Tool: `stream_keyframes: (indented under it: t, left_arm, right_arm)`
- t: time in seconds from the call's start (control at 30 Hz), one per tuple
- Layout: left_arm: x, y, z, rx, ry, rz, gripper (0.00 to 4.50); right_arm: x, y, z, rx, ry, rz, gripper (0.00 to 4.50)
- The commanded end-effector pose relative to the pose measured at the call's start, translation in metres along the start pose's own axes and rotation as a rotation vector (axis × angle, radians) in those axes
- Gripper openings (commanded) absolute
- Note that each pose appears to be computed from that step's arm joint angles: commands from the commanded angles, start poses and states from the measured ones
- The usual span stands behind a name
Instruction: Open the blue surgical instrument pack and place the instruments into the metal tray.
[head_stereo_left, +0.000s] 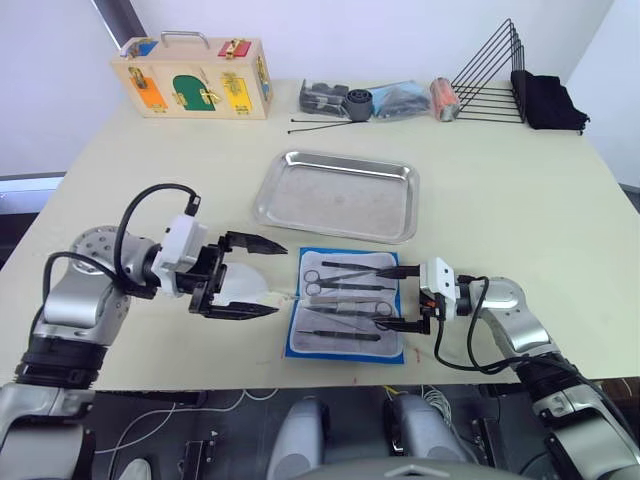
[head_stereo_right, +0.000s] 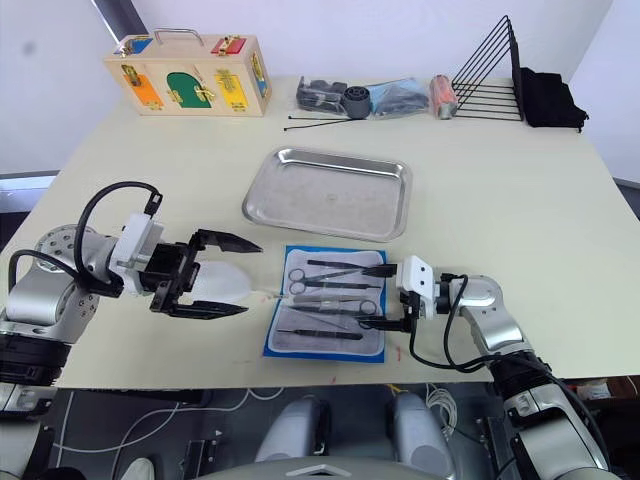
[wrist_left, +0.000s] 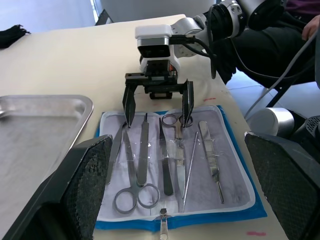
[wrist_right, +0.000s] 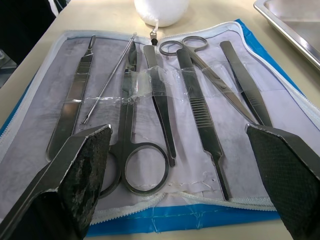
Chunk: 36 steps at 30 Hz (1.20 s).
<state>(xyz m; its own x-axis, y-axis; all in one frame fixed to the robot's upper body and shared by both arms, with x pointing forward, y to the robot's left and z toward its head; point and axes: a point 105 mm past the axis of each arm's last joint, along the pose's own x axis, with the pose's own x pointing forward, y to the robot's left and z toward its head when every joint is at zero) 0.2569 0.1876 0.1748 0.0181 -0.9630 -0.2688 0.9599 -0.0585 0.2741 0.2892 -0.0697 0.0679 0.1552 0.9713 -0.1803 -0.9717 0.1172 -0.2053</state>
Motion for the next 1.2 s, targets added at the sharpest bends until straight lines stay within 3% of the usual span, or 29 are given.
stream_keyframes:
  t: [0.03,0.23,0.53,0.63,0.73,0.9,1.2]
  left_arm:
    - [-0.004,0.001,0.008,0.059,0.005,-0.036,4.50]
    - [0.001,0.011,0.003,0.072,0.015,-0.012,4.50]
    - [0.017,0.039,-0.027,0.031,0.116,0.036,4.50]
    - [0.029,0.049,-0.033,0.008,0.092,0.029,4.50]
    - [0.037,0.058,-0.039,-0.015,0.073,0.013,3.62]
    - [0.051,0.069,-0.053,0.041,0.106,0.022,1.50]
    - [0.065,0.068,-0.073,0.019,0.154,-0.030,1.50]
  right_arm:
    - [-0.001,0.009,-0.018,0.053,0.073,0.029,4.49]
    - [-0.002,0.011,-0.034,0.092,0.145,0.021,4.49]
    - [-0.003,0.017,-0.045,0.155,0.191,0.048,4.49]
    - [-0.004,0.017,-0.046,0.160,0.195,0.043,4.49]
    - [-0.005,0.016,-0.046,0.160,0.197,0.034,4.50]
    - [-0.005,0.014,-0.048,0.150,0.203,0.023,4.50]
    - [-0.002,0.016,-0.046,0.149,0.188,0.015,4.50]
